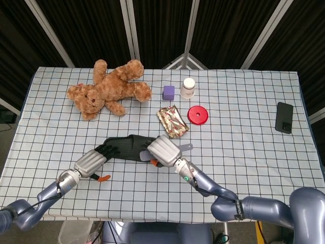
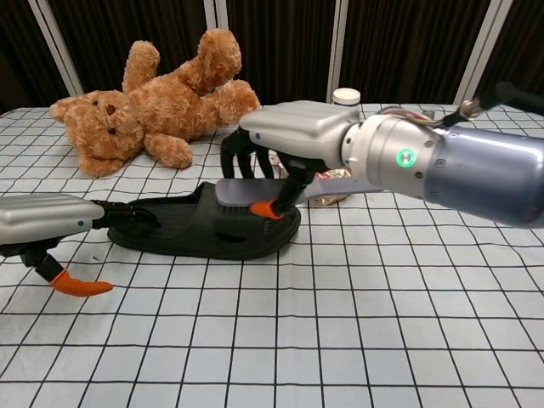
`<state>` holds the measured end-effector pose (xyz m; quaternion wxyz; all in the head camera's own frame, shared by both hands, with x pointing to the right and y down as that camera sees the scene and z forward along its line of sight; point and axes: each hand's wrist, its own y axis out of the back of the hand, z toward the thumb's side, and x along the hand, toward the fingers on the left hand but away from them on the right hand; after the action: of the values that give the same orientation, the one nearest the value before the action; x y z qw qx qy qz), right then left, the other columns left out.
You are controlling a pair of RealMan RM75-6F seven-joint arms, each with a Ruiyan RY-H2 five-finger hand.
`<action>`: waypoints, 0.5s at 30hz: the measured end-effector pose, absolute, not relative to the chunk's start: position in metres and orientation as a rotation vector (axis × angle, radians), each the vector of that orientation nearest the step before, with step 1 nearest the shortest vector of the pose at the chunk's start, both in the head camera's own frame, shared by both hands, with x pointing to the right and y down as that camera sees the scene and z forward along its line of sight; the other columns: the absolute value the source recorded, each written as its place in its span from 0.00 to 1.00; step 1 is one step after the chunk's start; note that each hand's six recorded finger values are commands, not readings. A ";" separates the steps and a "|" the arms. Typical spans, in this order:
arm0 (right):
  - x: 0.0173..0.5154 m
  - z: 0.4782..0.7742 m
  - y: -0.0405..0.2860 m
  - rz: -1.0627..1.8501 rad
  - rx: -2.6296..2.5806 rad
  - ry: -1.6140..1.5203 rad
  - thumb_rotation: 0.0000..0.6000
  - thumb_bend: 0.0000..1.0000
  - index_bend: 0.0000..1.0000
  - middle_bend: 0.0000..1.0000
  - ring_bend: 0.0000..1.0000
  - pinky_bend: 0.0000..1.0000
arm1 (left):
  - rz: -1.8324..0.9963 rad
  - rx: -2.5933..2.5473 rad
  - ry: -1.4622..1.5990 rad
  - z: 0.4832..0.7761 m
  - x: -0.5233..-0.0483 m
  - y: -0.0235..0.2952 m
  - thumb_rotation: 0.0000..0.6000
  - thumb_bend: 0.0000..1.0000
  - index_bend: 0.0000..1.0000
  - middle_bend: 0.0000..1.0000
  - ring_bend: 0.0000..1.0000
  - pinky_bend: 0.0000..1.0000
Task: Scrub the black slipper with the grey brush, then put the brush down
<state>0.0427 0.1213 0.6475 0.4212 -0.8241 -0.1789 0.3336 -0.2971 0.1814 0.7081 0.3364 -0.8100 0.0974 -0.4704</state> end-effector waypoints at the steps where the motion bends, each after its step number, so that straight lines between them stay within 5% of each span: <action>1: 0.037 0.647 0.121 0.830 -2.080 -0.457 1.00 0.47 0.77 0.62 0.53 0.57 | -1.229 -2.113 0.253 0.709 -0.298 0.182 0.67 0.44 0.01 0.01 0.02 0.07; 15: -0.015 0.655 0.122 0.800 -2.228 -0.554 1.00 0.47 0.77 0.62 0.53 0.57 | -1.254 -2.137 0.238 0.714 -0.301 0.186 0.67 0.45 0.01 0.02 0.03 0.07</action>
<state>-0.0149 0.1221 0.6551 0.3477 -0.8592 -0.2136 0.3085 -0.3008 0.1856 0.7145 0.3202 -0.8133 0.0906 -0.4773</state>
